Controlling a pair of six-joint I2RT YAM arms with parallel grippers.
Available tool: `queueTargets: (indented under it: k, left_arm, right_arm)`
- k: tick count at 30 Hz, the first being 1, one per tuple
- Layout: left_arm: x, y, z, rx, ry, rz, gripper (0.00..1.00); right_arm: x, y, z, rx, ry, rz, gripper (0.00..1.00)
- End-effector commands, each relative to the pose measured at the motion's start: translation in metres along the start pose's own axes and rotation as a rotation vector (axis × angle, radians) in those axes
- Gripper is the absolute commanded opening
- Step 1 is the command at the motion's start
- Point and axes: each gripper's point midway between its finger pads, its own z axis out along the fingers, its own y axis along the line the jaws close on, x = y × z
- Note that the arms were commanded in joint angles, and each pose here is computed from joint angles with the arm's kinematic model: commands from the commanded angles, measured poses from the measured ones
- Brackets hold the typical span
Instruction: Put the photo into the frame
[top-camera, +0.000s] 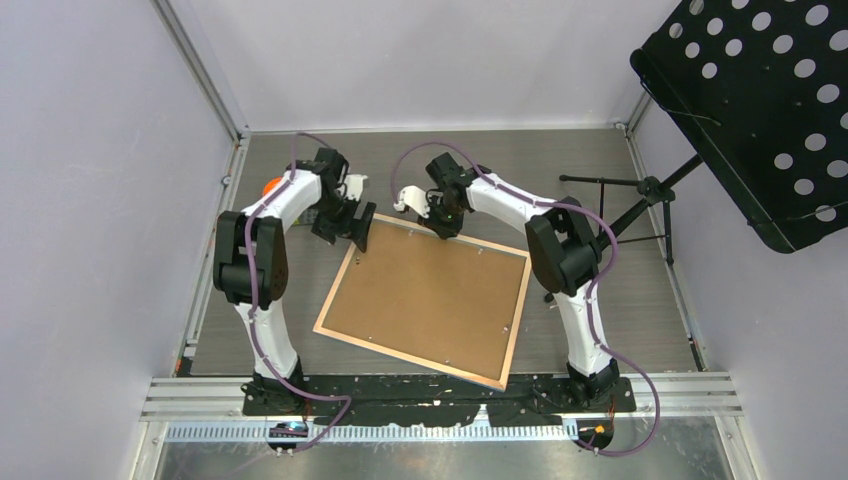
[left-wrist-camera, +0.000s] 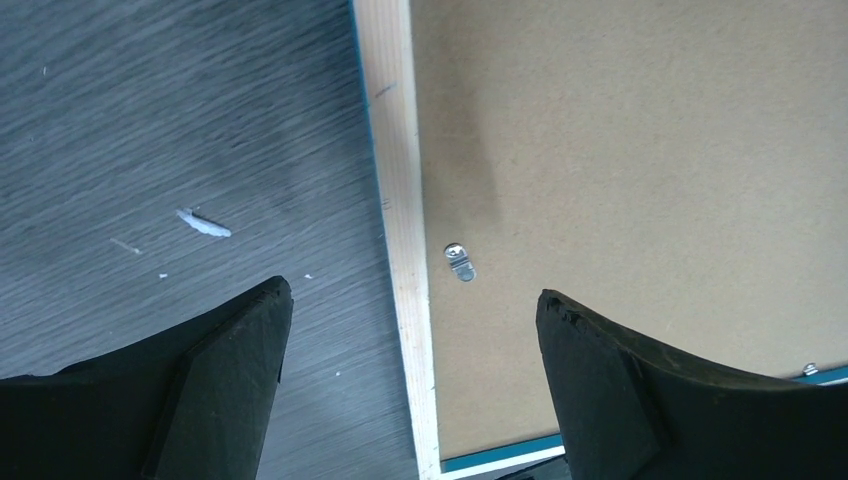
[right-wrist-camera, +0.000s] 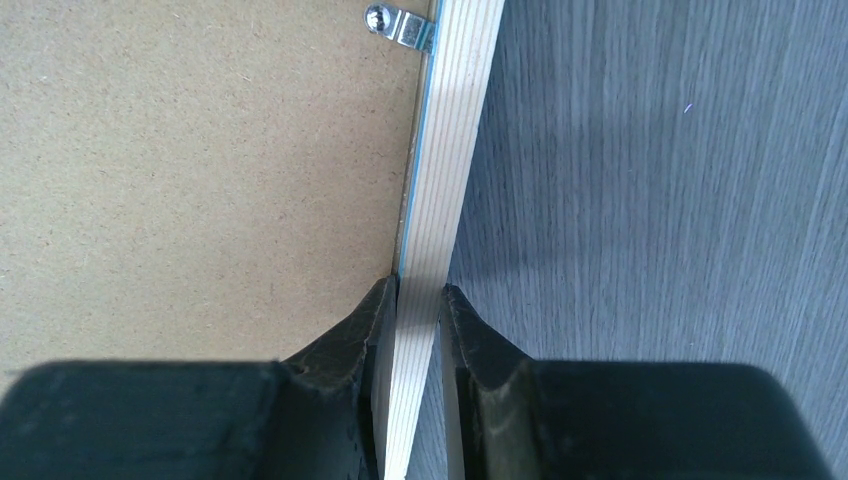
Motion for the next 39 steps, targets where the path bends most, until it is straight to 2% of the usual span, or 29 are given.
queueTargets:
  k: [1, 17, 27, 39]
  left_arm:
    - [0.0, 0.005, 0.001, -0.066, -0.017, 0.026, 0.89]
    - [0.007, 0.005, 0.009, -0.153, 0.014, 0.076, 0.75]
    - [0.018, -0.002, 0.011, -0.177, 0.014, 0.106, 0.74]
    - [0.026, -0.006, 0.012, -0.18, 0.017, 0.123, 0.67]
  right_arm:
    - [-0.012, 0.019, -0.013, -0.041, -0.033, -0.013, 0.06]
    - [-0.013, 0.023, -0.013, -0.046, -0.053, 0.005, 0.06]
    - [-0.004, 0.031, -0.012, -0.06, -0.047, -0.022, 0.06]
    - [-0.006, 0.032, -0.016, -0.055, -0.058, -0.044, 0.06]
